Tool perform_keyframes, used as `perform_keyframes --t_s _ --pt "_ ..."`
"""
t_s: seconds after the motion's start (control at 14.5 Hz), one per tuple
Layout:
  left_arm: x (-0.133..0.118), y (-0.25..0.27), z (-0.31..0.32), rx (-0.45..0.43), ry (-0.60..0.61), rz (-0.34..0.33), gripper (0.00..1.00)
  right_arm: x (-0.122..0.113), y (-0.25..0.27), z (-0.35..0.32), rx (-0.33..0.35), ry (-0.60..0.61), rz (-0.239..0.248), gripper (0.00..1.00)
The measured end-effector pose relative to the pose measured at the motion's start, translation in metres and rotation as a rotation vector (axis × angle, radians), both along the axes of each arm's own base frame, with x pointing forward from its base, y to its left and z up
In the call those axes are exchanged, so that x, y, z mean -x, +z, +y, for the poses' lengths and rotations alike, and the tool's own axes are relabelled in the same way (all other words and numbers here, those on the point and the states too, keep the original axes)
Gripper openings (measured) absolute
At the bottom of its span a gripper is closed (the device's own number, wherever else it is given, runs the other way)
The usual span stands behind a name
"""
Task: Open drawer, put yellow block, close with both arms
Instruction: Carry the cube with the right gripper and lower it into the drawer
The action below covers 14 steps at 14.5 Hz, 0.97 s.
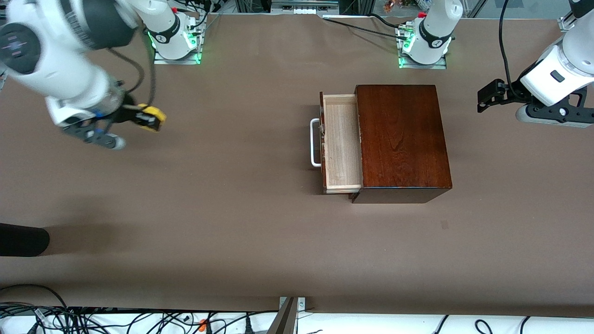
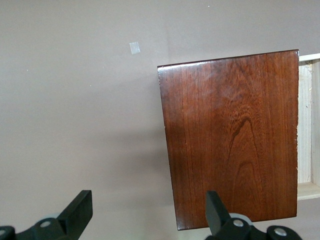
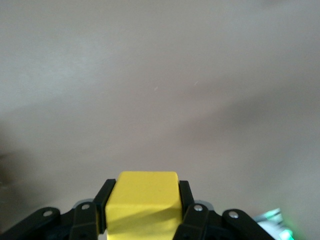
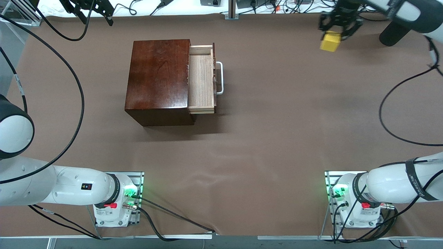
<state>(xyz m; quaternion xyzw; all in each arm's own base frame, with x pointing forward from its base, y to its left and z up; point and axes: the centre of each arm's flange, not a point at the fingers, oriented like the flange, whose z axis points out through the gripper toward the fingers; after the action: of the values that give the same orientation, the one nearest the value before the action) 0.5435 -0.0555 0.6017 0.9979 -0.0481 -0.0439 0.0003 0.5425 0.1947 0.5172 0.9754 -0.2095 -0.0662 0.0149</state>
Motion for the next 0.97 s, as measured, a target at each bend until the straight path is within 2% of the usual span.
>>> perform_keyframes --t_s 0.48,0.69,0.97 --pt "0.001 0.0 -0.011 0.0 -0.02 -0.001 1.0 0.064 -0.01 0.216 -0.006 -0.465 0.004 0.56" --pt "0.002 0.0 -0.014 0.0 -0.026 -0.001 1.0 0.078 -0.021 0.291 -0.041 -0.659 0.02 0.56" --pt "0.002 0.001 -0.014 0.0 -0.026 -0.001 1.0 0.091 -0.044 0.367 -0.07 -0.866 0.006 0.56"
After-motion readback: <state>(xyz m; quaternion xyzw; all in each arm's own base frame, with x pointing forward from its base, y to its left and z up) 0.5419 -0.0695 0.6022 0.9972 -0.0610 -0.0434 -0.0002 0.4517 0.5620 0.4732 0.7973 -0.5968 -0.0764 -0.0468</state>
